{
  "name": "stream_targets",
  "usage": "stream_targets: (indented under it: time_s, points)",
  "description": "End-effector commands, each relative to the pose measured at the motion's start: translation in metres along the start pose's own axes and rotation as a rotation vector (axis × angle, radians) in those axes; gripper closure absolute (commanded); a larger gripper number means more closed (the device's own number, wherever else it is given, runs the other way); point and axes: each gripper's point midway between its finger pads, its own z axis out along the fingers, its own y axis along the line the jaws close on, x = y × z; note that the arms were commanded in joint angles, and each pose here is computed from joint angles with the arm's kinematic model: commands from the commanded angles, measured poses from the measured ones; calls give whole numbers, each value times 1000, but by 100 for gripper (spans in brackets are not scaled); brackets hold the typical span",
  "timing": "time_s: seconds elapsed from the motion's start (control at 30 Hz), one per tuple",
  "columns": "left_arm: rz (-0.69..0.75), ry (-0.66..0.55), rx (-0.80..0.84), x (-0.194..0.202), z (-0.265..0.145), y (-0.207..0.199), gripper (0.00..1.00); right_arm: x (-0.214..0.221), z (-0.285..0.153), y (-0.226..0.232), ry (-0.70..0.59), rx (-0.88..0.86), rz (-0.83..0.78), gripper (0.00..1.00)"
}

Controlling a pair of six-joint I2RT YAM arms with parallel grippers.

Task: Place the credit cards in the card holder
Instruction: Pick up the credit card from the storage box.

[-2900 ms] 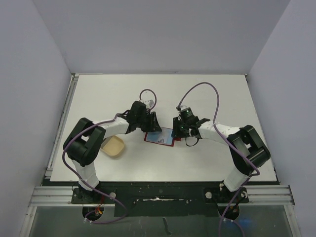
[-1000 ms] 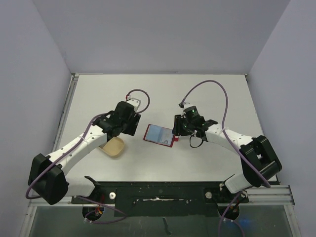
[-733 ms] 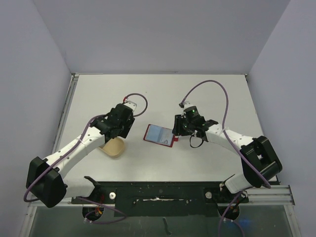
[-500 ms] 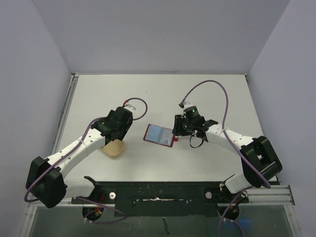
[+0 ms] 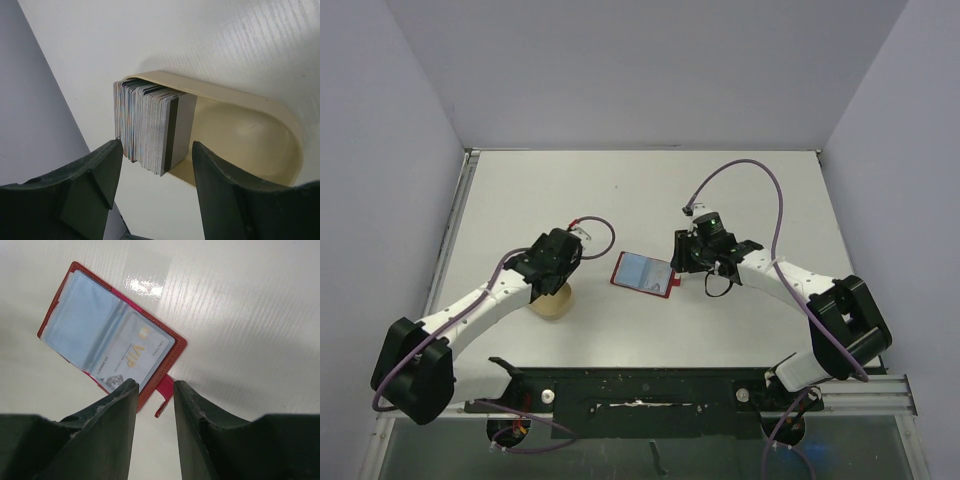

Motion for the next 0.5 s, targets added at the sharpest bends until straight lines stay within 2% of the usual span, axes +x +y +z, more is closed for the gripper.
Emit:
stream_targets:
  time_s: [0.0,0.17,0.47]
  points:
    - [-8,-4,-35,-7,13,6,44,-35,-12,8,-105,-26,-17,65]
    - [-43,10,-16,-11,25,9,48,-40,-13,11,-121,-44,-6,65]
    - [-9,53,-50,1,35,9,50,-45,-14,17,-130,-71,1,65]
